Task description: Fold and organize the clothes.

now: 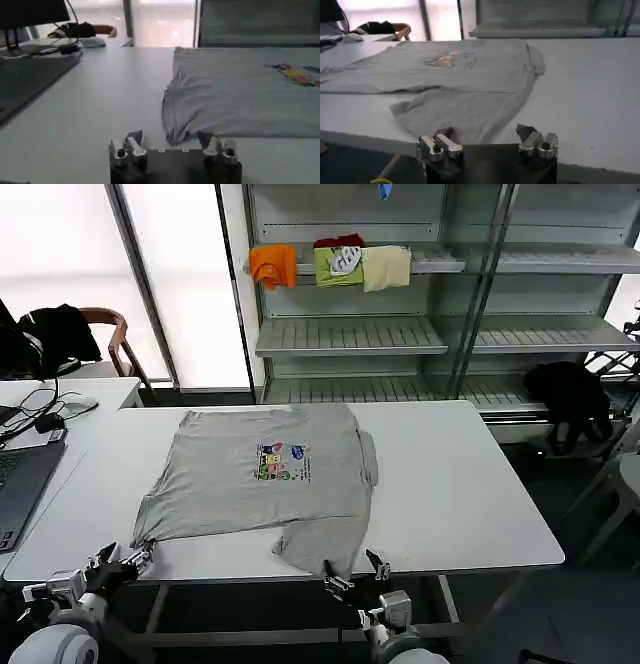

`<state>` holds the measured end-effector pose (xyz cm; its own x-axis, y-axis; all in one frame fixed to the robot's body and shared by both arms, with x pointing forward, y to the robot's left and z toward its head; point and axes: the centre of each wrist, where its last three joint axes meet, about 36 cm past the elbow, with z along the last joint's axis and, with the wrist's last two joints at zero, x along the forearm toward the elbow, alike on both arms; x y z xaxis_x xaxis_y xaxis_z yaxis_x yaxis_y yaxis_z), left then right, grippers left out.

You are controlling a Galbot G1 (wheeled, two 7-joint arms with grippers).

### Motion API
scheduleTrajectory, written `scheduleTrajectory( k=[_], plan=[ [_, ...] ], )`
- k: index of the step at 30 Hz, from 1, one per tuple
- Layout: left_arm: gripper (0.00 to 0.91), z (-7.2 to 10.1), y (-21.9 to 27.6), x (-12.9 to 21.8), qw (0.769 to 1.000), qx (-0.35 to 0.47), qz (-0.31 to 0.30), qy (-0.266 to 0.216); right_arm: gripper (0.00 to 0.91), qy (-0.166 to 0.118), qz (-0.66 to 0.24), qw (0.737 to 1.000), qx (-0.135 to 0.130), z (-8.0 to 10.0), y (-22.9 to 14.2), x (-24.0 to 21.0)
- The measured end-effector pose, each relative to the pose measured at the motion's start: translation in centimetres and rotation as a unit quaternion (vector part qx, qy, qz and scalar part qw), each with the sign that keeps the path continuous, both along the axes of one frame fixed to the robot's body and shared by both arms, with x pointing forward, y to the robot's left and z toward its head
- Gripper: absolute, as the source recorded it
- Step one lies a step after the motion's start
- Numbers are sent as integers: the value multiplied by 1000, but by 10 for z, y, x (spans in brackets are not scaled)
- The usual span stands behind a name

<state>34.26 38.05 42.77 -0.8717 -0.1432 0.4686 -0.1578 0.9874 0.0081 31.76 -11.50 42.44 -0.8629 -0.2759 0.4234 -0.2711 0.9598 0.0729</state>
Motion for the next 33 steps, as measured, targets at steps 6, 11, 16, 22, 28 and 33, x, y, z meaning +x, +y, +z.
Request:
scheduleTrajectory(
  k=[6,11,16,22,28,33],
  plan=[
    [60,-4,0,4,1000,-6,-1,1,191,1,3,1000,3,-2,4,4],
    [20,-4,0,5,1000,-10,-3,0,0,5,5,1000,7,-5,8,6],
    [10,-4,-1,4,1000,-13,-4,-2,0,1,3,1000,16,-4,10,5],
    [10,-3,-3,4,1000,-23,-8,-15,0,-34,-10,999,27,7,8,6],
    [10,5,-8,7,998,-42,-18,-45,0,-72,-25,996,44,23,4,11],
    [10,10,-13,15,996,-61,-22,-61,0,-92,-35,994,54,32,-1,22]
  ],
)
